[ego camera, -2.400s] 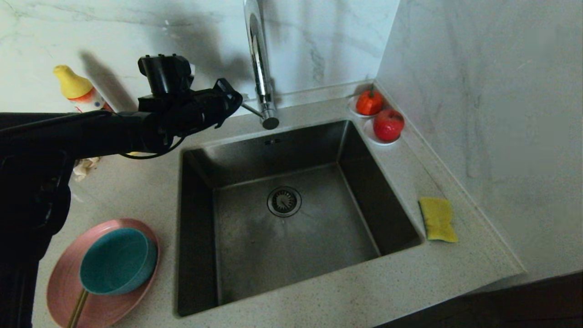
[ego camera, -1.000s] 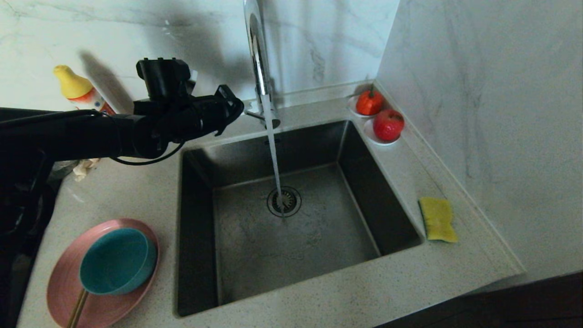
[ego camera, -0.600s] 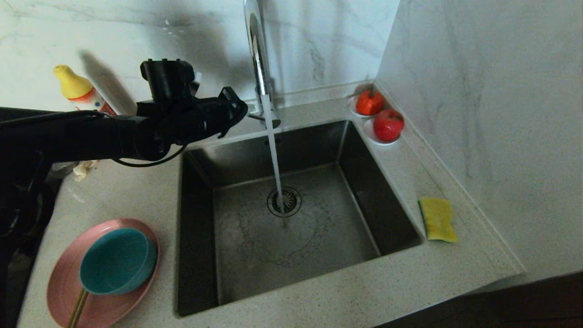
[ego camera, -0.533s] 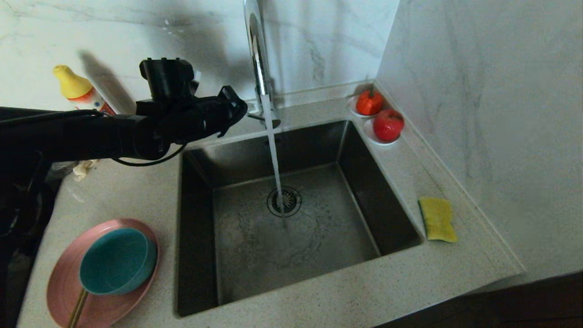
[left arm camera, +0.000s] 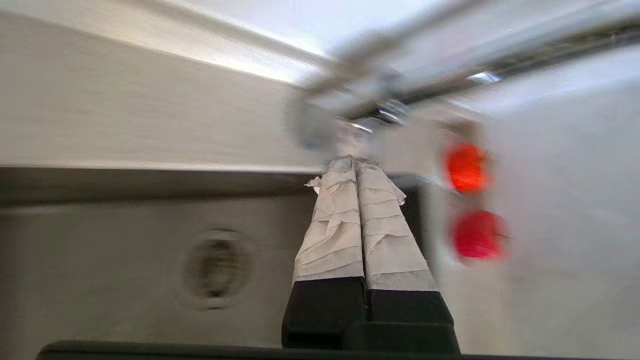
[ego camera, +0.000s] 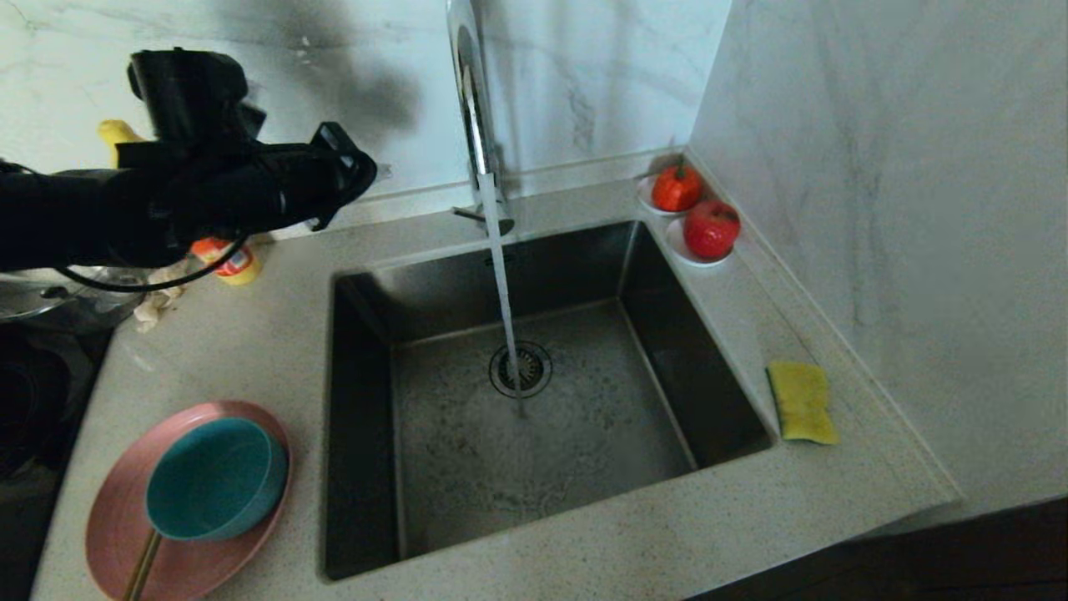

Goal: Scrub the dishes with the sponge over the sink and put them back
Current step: Rinse the chopsticks

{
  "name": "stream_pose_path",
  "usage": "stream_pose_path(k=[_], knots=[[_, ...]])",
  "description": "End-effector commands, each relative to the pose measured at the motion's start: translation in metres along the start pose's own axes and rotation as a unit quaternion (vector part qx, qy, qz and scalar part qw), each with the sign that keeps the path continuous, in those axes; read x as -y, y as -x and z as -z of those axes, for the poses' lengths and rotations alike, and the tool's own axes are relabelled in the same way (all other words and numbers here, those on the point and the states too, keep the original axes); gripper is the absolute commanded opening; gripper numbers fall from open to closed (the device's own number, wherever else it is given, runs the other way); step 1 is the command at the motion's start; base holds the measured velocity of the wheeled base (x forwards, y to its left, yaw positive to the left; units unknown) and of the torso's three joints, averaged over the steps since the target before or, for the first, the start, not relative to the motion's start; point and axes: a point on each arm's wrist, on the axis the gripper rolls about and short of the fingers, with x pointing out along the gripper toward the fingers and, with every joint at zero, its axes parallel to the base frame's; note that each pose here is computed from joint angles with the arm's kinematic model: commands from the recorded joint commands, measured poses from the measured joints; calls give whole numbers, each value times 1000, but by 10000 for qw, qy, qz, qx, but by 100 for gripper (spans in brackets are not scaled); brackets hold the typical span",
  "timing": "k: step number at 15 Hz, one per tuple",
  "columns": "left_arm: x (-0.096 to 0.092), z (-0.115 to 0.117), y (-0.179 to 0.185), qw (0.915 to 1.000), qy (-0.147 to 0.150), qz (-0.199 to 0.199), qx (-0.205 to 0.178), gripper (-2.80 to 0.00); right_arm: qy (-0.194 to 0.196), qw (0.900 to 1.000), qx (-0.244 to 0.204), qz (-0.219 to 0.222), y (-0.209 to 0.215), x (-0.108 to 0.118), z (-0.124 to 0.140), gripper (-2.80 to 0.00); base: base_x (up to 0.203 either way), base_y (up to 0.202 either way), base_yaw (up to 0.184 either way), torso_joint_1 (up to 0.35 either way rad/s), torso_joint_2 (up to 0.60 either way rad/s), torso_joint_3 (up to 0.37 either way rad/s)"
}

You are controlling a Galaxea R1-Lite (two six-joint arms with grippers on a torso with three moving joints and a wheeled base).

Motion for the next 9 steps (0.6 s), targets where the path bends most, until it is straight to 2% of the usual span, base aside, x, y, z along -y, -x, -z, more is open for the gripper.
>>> stream_pose_path(k=[1,4,5,6,7,9], knots=[[31,-21,62,9970,-492,-268,540,-280,-2,10000,-2,-6,0,0,0,-280,0,0,0,0,0,0],[55,-25,138,9903,-960,-634,778,-280,-2,10000,-2,-6,0,0,0,-280,0,0,0,0,0,0],[60,-23,164,9892,-1035,-802,665,-280,-2,10000,-2,1,0,0,0,-280,0,0,0,0,0,0],[61,-16,186,9873,-1067,-1111,376,-280,-2,10000,-2,2,0,0,0,-280,0,0,0,0,0,0],[57,-9,202,9809,-1130,-1581,127,-280,-2,10000,-2,1,0,0,0,-280,0,0,0,0,0,0],[49,-2,219,9513,-1405,-2734,227,-280,-2,10000,-2,2,0,0,0,-280,0,0,0,0,0,0]])
